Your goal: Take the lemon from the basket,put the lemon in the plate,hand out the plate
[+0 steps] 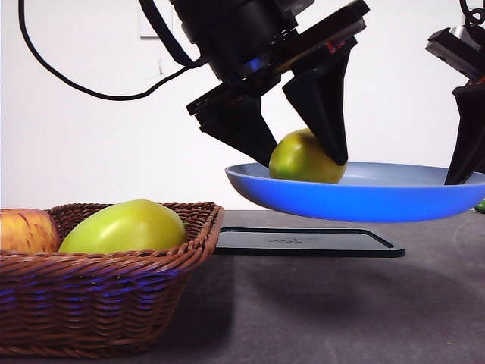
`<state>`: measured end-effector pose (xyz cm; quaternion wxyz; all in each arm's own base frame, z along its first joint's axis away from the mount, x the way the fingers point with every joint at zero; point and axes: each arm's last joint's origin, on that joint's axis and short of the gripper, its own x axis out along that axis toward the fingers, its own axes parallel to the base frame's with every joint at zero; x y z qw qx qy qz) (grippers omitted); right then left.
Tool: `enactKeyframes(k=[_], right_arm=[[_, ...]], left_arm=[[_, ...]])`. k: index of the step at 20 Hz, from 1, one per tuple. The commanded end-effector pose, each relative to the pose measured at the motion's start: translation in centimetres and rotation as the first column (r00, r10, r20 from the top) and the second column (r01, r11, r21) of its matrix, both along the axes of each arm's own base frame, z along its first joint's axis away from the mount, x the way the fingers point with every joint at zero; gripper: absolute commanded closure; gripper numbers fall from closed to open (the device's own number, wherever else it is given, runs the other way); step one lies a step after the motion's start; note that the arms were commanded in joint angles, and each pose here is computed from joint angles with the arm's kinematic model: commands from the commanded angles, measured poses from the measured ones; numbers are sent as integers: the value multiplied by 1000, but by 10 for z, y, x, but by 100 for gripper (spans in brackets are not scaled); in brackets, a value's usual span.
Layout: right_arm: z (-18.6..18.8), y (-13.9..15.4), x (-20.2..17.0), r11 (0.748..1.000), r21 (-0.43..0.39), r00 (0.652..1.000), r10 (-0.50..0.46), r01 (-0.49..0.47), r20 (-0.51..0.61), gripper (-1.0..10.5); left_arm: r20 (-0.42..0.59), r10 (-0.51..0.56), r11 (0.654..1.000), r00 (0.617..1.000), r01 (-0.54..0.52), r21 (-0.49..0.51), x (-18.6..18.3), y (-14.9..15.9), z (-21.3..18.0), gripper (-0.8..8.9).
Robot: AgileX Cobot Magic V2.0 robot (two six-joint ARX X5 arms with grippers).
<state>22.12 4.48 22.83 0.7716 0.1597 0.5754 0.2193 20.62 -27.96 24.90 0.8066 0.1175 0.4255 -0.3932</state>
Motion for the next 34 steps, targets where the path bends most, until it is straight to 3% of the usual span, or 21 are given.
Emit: enactKeyframes(k=[1,7,10,17,27,34], right_arm=[[3,1,4,1000,13,1000,9,-9,15,944],[0,1,6,1000,13,1000,-7,7,-6,944],[-6,2,18,1000,8,999,-11,12,-39,944],[-1,5,94,998,23,998,-55,55,-10,944],[-40,-1,208,989,43,990,-142,142,-16,944],[-61,-10,220,978,49,979,-199,202,-50,943]], left_arm=[[9,-19,1000,1000,19,1,0,-6,4,422],[4,-23,1000,1000,23,18,0,-6,52,422],[26,-76,995,997,74,70,-4,-1,83,423],[64,-100,994,993,97,52,-24,27,131,424],[52,-82,996,995,81,29,-36,43,145,424],[57,-72,997,996,71,12,-36,42,146,424]])
